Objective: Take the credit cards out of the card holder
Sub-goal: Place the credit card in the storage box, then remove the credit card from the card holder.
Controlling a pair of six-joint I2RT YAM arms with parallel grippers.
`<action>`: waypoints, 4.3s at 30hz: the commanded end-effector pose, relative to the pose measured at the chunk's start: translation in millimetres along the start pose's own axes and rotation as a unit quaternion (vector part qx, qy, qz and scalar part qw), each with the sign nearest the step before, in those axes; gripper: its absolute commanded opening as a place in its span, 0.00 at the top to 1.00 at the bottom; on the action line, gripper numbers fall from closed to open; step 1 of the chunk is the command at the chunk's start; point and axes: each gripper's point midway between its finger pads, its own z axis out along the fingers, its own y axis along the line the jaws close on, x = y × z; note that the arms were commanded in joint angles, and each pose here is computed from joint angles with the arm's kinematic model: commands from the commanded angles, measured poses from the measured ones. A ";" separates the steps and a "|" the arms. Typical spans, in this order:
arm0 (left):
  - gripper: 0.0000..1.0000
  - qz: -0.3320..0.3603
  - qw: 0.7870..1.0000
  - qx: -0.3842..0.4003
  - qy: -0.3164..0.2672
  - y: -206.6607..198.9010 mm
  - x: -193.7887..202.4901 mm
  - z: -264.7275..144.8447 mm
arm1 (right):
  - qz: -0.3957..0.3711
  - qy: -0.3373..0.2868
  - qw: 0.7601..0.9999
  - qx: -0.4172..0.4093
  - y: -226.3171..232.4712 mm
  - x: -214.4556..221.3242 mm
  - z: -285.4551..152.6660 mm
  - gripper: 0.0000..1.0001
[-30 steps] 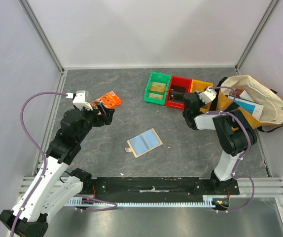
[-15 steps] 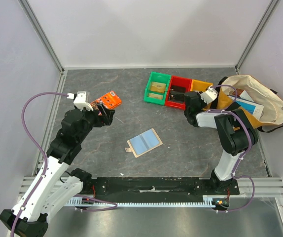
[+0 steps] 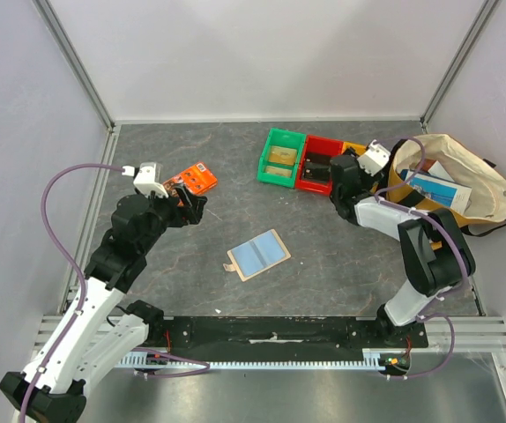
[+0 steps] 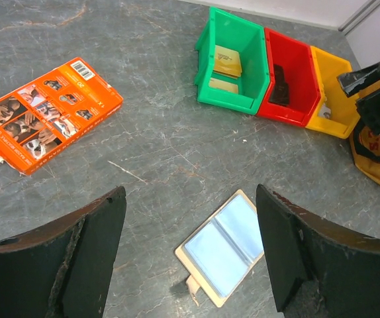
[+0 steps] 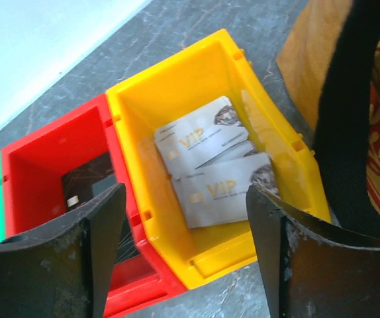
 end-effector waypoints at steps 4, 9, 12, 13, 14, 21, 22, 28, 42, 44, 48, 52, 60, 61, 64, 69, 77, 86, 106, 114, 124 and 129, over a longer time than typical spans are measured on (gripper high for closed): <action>0.16 0.009 1.000 0.013 0.002 -2.7 1.2 6.8 | -0.043 0.001 0.995 -0.090 45.7 -26.4 -50.0 0.09; 0.15 0.005 0.999 0.013 0.042 -2.6 17.8 15.7 | -0.098 0.051 0.973 -0.203 80.0 -6.5 -100.4 0.02; 0.15 -0.008 0.997 0.020 0.080 -4.7 35.5 19.8 | -0.136 0.083 0.948 -0.275 95.1 8.8 -135.0 0.02; 0.15 -0.017 0.995 0.024 0.093 -6.0 42.0 20.7 | -0.146 0.093 0.939 -0.298 99.3 14.6 -147.6 0.02; 0.15 -0.024 0.994 0.026 0.105 -6.5 49.7 22.0 | -0.159 0.106 0.926 -0.326 103.7 22.0 -160.8 0.02; 0.17 -0.093 0.968 0.056 0.227 -18.4 131.1 22.3 | -0.235 0.183 0.840 -0.454 108.8 75.1 -246.5 0.02; 0.17 -0.097 0.965 0.054 0.238 -18.7 142.4 21.4 | -0.243 0.192 0.826 -0.471 108.9 83.0 -259.0 0.02; 0.17 -0.106 0.954 0.039 0.279 -18.6 196.7 11.6 | -0.292 0.236 0.765 -0.524 100.8 128.5 -307.9 0.05; 0.43 -0.105 0.937 0.016 0.333 -3.5 252.6 3.9 | -0.419 0.284 0.700 -0.503 82.1 211.4 -335.9 0.08; 0.57 -0.104 0.936 0.015 0.335 -1.9 255.2 2.4 | -0.429 0.281 0.701 -0.495 80.7 215.5 -334.8 0.08; 0.72 -0.106 0.935 0.012 0.337 1.1 259.4 0.5 | -0.453 0.271 0.701 -0.480 77.5 220.3 -330.5 0.09; 0.83 -0.108 0.934 0.010 0.340 2.9 263.0 -1.2 | -0.473 0.268 0.700 -0.464 71.6 225.5 -326.7 0.12; 0.98 -0.106 0.934 0.005 0.342 6.4 265.7 -4.0 | -0.470 0.273 0.695 -0.470 72.1 220.6 -330.9 0.39; 0.98 -0.105 0.933 0.004 0.343 7.0 266.5 -4.5 | -0.468 0.273 0.694 -0.474 73.8 219.5 -332.6 0.41; 0.98 -0.106 0.934 0.003 0.342 7.8 266.6 -5.4 | -0.459 0.287 0.687 -0.484 75.9 217.7 -337.4 0.47; 0.98 -0.105 0.935 -0.003 0.338 10.6 266.2 -6.7 | -0.444 0.307 0.689 -0.483 75.2 213.7 -333.4 0.52; 0.98 -0.105 0.937 -0.008 0.334 14.1 265.2 -8.7 | -0.400 0.325 0.713 -0.476 78.1 194.5 -317.4 0.36; 0.98 -0.103 0.936 -0.003 0.336 12.2 265.6 -9.8 | -0.384 0.327 0.734 -0.455 72.7 182.6 -292.2 0.29; 0.98 -0.099 0.943 -0.048 0.313 26.9 257.9 -4.7 | -0.361 0.302 0.758 -0.451 84.5 150.9 -261.3 0.31; 0.71 -0.072 0.960 -0.088 0.255 34.5 217.1 11.2 | -0.349 0.326 0.723 -0.500 100.8 166.9 -277.8 0.39; 0.36 -0.059 0.978 -0.052 0.193 2.5 144.3 21.4 | -0.326 0.345 0.712 -0.517 114.1 182.4 -267.8 0.62; 0.36 -0.110 0.975 0.025 0.192 -37.7 131.7 31.3 | -0.309 0.365 0.705 -0.524 111.5 191.3 -264.2 0.72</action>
